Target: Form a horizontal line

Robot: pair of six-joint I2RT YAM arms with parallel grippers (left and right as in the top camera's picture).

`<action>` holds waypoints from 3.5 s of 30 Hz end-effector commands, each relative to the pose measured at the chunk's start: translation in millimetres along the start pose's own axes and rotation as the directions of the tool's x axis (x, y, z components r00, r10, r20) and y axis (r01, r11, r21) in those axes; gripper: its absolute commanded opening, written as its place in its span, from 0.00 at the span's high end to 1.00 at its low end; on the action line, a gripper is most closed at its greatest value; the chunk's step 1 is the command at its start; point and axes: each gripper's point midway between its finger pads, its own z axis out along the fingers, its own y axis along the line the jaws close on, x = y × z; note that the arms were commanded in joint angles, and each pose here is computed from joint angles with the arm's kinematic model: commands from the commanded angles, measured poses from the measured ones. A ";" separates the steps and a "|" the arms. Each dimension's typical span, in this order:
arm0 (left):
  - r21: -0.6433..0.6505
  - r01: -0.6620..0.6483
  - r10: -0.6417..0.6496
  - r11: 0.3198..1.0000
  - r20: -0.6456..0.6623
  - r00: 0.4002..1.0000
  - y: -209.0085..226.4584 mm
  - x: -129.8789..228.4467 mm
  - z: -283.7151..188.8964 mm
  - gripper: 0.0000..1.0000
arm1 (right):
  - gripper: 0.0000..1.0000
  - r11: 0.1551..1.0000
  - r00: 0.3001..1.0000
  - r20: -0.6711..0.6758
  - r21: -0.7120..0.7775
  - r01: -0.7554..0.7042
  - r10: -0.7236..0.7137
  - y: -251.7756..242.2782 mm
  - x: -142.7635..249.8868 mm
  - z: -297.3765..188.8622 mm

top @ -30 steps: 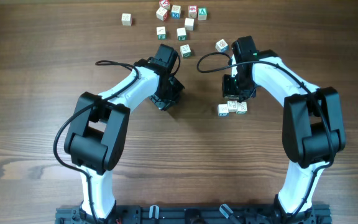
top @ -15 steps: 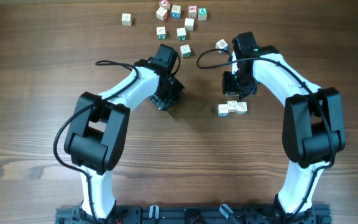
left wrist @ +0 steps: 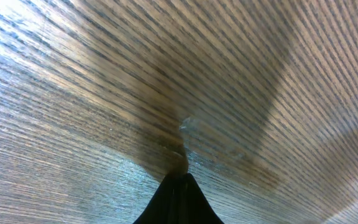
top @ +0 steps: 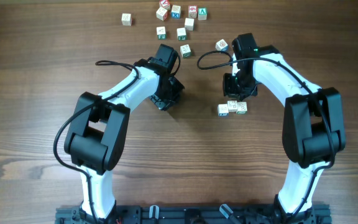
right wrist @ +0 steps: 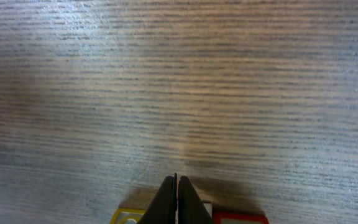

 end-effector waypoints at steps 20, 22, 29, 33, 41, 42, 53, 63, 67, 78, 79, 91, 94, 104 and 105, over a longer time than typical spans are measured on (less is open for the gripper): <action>-0.140 0.047 -0.040 0.989 0.050 0.998 39.6 -11.4 21.7 0.96 | 0.95 1.000 0.999 -0.039 0.020 0.015 -0.015 -3.2 6.2 1.3; -0.140 0.047 -0.040 0.989 0.050 0.998 39.6 -11.4 21.7 0.96 | 0.96 1.000 0.999 -0.036 0.019 0.015 -0.015 -3.0 5.5 1.2; -0.140 0.047 -0.040 0.989 0.050 0.998 39.6 -11.4 21.7 0.96 | 0.96 1.000 0.999 -0.032 0.015 0.017 -0.016 -2.1 4.7 1.2; -0.140 0.047 -0.040 0.989 0.050 0.998 39.5 -11.5 21.8 0.96 | 0.95 1.000 0.999 -0.042 0.017 0.015 -0.014 -2.7 7.1 1.3; -0.140 0.047 -0.040 0.989 0.050 0.998 39.5 -11.5 21.8 0.96 | 0.95 1.000 0.999 -0.052 -0.005 0.017 -0.017 1.0 9.1 1.1; -0.140 0.047 -0.040 0.989 0.050 0.998 39.5 -11.5 21.8 0.96 | 0.95 0.999 0.998 -0.056 -0.023 0.027 -0.028 3.9 9.9 1.1; -0.140 0.047 -0.040 0.989 0.050 0.998 39.6 -11.4 21.7 0.96 | 0.95 0.998 0.998 -0.054 -0.044 0.039 -0.041 7.6 9.2 1.1; -0.140 0.047 -0.040 0.989 0.050 0.998 39.6 -11.4 21.7 0.96 | 0.95 0.999 0.997 -0.069 -0.041 0.036 -0.038 6.7 13.0 0.9; -0.140 0.047 -0.040 0.989 0.050 0.998 39.6 -11.4 21.7 0.96 | 0.95 0.999 0.997 -0.071 -0.041 0.035 -0.038 6.6 13.3 0.8; -0.141 0.047 -0.040 0.989 0.051 0.998 39.6 -11.5 21.7 0.96 | 0.95 0.999 0.996 -0.080 -0.039 0.034 -0.037 6.0 15.6 0.7; -0.141 0.047 -0.040 0.989 0.051 0.998 39.6 -11.5 21.7 0.96 | 0.96 0.999 0.996 -0.081 -0.039 0.034 -0.037 5.9 15.8 0.7; -0.140 0.047 -0.040 0.989 0.050 0.998 39.5 -11.5 21.8 0.96 | 0.95 0.999 0.996 -0.082 -0.038 0.033 -0.036 5.9 16.1 0.6; -0.140 0.047 -0.040 0.989 0.050 0.998 39.5 -11.5 21.8 0.96 | 0.95 0.999 0.996 -0.077 -0.039 0.034 -0.037 6.2 14.8 0.7; -0.140 0.047 -0.040 0.989 0.051 0.998 39.5 -11.5 21.7 0.96 | 0.95 0.999 0.999 -0.016 -0.015 0.042 -0.042 3.4 0.3 1.5; -0.140 0.047 -0.040 0.989 0.051 0.998 39.5 -11.5 21.7 0.96 | 0.95 0.999 0.999 0.000 0.014 0.042 -0.042 -1.3 -3.4 1.5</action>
